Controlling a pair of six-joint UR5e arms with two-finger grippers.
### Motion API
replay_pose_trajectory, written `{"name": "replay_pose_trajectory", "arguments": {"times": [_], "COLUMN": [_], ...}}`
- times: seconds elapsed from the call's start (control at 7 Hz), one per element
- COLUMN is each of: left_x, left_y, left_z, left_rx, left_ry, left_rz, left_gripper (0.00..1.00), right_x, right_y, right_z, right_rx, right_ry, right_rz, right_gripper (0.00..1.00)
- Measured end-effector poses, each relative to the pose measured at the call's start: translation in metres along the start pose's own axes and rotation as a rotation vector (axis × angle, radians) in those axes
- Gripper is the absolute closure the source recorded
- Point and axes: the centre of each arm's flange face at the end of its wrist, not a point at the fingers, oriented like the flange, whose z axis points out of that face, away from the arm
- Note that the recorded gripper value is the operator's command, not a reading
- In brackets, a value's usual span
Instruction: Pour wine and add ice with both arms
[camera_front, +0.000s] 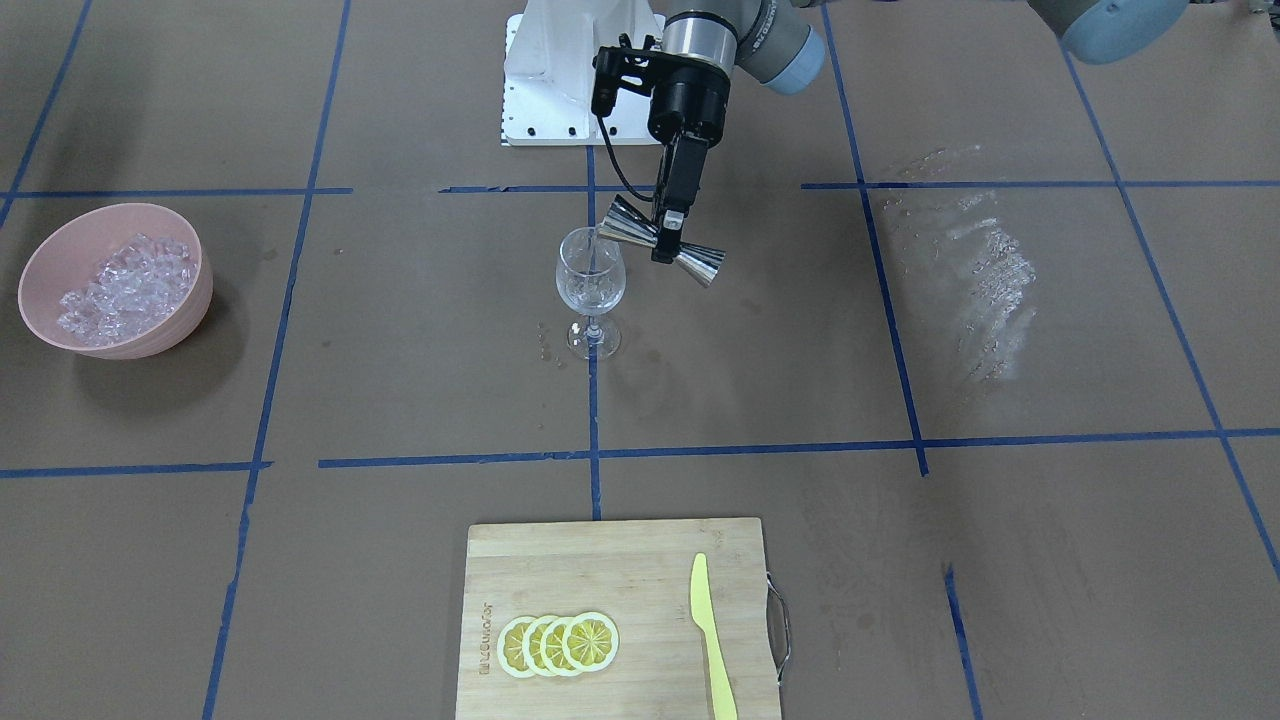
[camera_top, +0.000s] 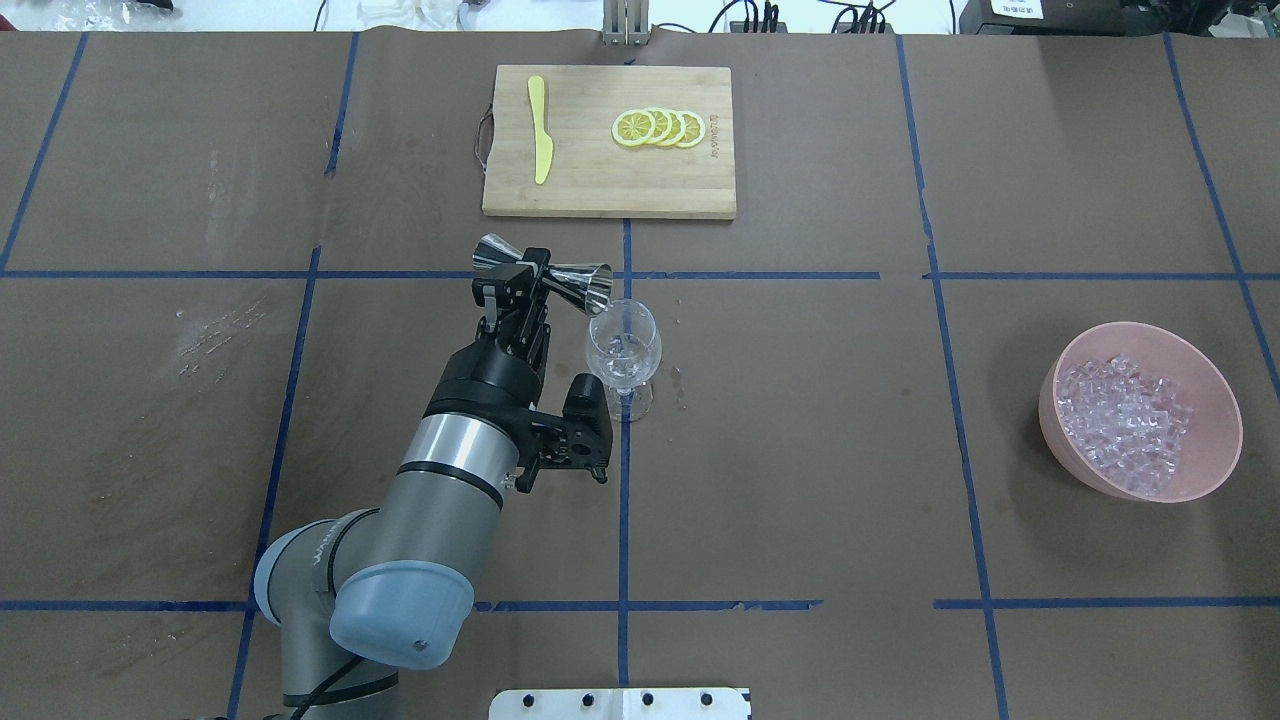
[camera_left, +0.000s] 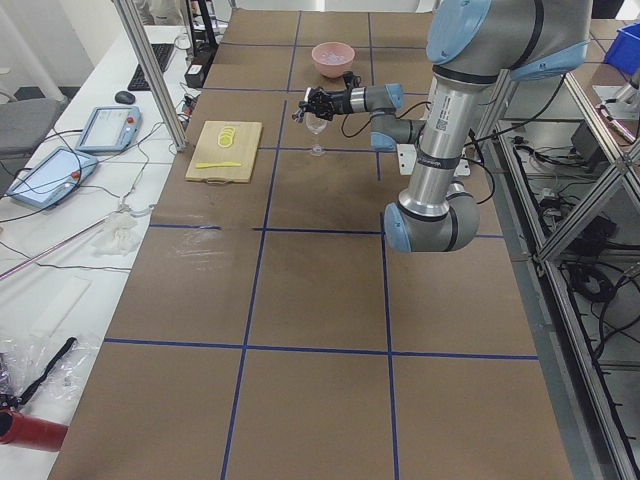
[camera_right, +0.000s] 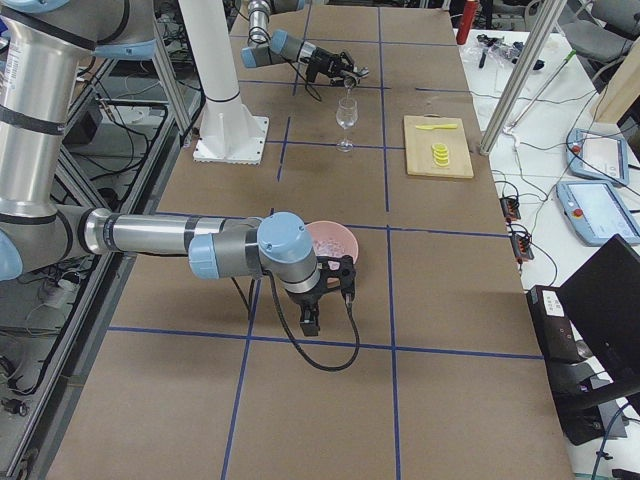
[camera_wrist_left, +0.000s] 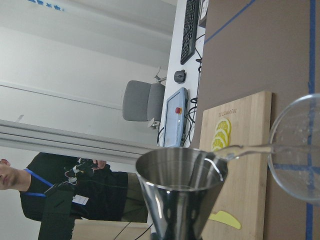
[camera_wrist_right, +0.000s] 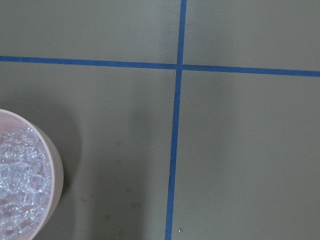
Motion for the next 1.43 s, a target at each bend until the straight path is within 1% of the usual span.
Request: {"name": "replay_pose_trajectory", "arguments": {"times": [0.29,0.43,0.86,1.0,1.14,1.43], "left_x": [-0.002,-0.004,-0.006,-0.009,-0.012,-0.014], "left_y": [-0.003,-0.005,-0.008,-0.007,-0.003,0.022], "left_z": [-0.002,-0.003,-0.007,-0.010,-0.013,-0.020], "left_rx": [0.001,0.004,0.007,0.024,0.052,0.099], "left_ry": [-0.006,-0.007,-0.021,-0.033,-0.052,-0.091], "left_rz": [0.077,0.097,0.093,0.056,-0.007,-0.138], "left_gripper": [1.00,1.00,1.00,1.00,1.00,1.00], "right_x": [0.002,0.003,0.004,0.004,0.004,0.003], "right_y": [0.004,0.004,0.005,0.005,0.005,0.004], "right_z": [0.000,0.000,0.000,0.001,0.000,0.000], "right_rx": [-0.002,-0.002,-0.003,-0.003,-0.002,-0.001], "right_ry": [0.000,-0.001,-0.001,-0.001,-0.001,0.000], "right_rz": [0.008,0.010,0.011,0.011,0.011,0.009], "right_gripper": [0.00,0.00,0.00,0.00,0.00,0.00]}}
